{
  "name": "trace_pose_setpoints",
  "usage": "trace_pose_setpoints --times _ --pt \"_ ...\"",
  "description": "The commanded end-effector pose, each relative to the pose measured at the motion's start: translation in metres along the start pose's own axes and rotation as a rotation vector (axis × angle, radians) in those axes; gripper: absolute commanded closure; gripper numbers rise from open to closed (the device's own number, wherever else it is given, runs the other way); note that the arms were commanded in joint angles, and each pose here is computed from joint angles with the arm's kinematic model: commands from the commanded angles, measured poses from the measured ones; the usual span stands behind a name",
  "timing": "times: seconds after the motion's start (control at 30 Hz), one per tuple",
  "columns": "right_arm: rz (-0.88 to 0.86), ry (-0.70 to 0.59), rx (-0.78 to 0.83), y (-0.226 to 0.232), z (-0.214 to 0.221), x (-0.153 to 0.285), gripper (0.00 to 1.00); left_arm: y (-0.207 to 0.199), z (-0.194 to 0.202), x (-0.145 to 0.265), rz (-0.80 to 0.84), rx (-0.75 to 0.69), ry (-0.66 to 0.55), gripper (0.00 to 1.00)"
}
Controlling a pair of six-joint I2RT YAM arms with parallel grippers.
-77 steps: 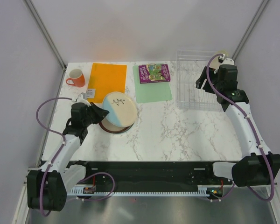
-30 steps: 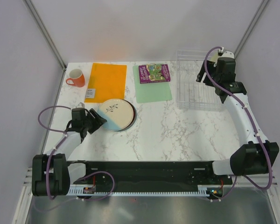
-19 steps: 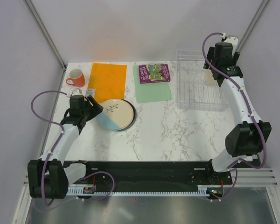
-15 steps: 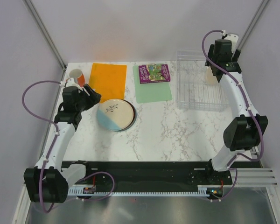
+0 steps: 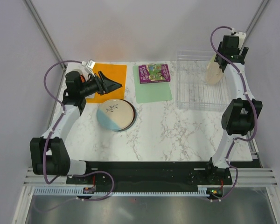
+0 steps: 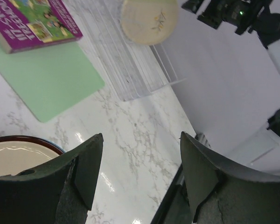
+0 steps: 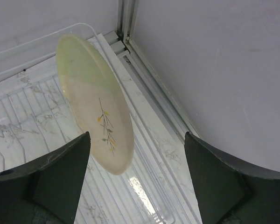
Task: Unload the plates from the dish rack
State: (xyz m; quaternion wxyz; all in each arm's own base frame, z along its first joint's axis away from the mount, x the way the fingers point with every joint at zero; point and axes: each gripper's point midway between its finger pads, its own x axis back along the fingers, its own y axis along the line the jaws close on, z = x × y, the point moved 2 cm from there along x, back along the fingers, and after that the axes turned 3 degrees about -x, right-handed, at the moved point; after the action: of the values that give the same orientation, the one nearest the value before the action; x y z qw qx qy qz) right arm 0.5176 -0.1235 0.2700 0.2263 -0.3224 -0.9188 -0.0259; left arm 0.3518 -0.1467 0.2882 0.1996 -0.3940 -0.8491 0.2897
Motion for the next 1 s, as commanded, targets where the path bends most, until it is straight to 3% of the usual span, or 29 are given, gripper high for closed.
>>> trace_pose_setpoints --times 0.0,0.4,0.5,0.53,0.6,0.63,0.7,0.8,0.83,0.87,0.97 --pt "-0.039 -0.018 0.013 0.012 -0.012 -0.018 0.11 -0.032 0.005 -0.007 0.25 -0.022 0.062 0.27" --pt "-0.105 0.058 -0.007 0.028 0.014 -0.065 0.22 -0.005 0.022 -0.049 0.221 0.014 0.139 0.28" --pt "-0.126 0.071 -0.013 0.03 0.019 -0.07 0.36 0.004 0.026 -0.055 0.159 0.002 0.153 0.29" --pt "-0.15 0.077 -0.013 0.032 0.021 -0.071 0.47 0.001 0.024 -0.058 0.147 -0.016 0.152 0.3" --pt "-0.181 0.082 -0.019 0.036 0.022 -0.072 0.6 0.007 0.028 -0.061 0.079 -0.04 0.163 0.3" --pt "-0.209 0.088 -0.022 0.04 0.023 -0.072 0.76 0.005 0.025 -0.062 0.067 -0.058 0.16 0.3" --pt "-0.223 0.081 -0.034 0.042 0.02 -0.07 0.92 0.008 0.023 -0.064 0.014 -0.085 0.151 0.3" --pt "-0.261 0.066 -0.052 0.047 0.015 -0.065 1.0 0.014 0.022 -0.063 -0.084 -0.106 0.142 0.28" --pt "-0.275 0.057 -0.058 0.049 0.011 -0.063 1.0 0.019 0.022 -0.061 -0.136 -0.11 0.135 0.24" --pt "-0.289 0.051 -0.062 0.05 0.008 -0.06 1.0 0.018 0.019 -0.059 -0.154 -0.129 0.126 0.03" --pt "-0.312 0.003 -0.083 0.049 -0.011 -0.049 1.0 0.018 0.016 -0.053 -0.209 -0.159 0.101 0.0"
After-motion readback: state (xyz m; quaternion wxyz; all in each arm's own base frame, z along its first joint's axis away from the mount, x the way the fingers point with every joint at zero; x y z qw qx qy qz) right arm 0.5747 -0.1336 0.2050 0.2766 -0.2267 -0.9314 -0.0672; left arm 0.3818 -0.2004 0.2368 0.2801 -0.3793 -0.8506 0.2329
